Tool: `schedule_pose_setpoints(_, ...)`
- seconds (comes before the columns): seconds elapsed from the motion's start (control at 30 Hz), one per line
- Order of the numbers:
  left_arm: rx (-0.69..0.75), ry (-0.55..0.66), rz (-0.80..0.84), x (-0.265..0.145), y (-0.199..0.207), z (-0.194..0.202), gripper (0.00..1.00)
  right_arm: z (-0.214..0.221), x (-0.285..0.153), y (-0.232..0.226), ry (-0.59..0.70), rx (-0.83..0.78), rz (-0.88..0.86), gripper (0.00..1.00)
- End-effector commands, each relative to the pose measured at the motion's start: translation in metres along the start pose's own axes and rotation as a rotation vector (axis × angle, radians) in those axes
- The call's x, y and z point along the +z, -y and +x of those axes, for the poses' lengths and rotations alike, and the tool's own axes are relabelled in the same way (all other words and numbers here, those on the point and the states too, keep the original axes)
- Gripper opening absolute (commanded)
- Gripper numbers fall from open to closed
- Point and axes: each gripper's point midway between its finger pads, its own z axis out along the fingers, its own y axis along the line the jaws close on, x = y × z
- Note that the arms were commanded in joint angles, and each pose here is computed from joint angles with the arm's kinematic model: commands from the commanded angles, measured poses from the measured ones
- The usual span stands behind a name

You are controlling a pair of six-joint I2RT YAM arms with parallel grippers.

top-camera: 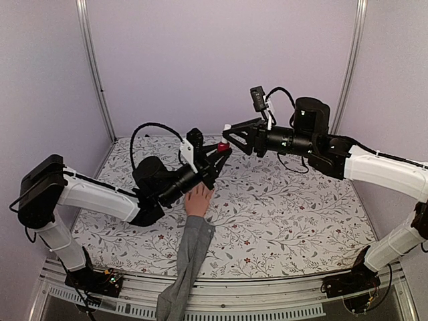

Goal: Paint the nails
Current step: Unscrew the nail polish bottle.

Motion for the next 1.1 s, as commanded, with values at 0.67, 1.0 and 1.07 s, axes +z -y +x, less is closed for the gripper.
schedule_pose_setpoints(0.67, 0.118, -0.099, -0.141, 0.019, -0.007, 0.015, 0.05, -0.001, 0.013, 0.006, 0.0, 0.023, 0.013, 0.0)
schedule_pose_setpoints(1.0, 0.091, -0.148, -0.132, 0.023, -0.009, 0.022, 0.23, -0.003, 0.008, 0.017, -0.014, -0.028, 0.093, 0.0)
schedule_pose_setpoints(1.07, 0.083, -0.166, -0.135, 0.024, -0.011, 0.026, 0.24, -0.004, 0.008, 0.018, -0.017, -0.037, 0.101, 0.0)
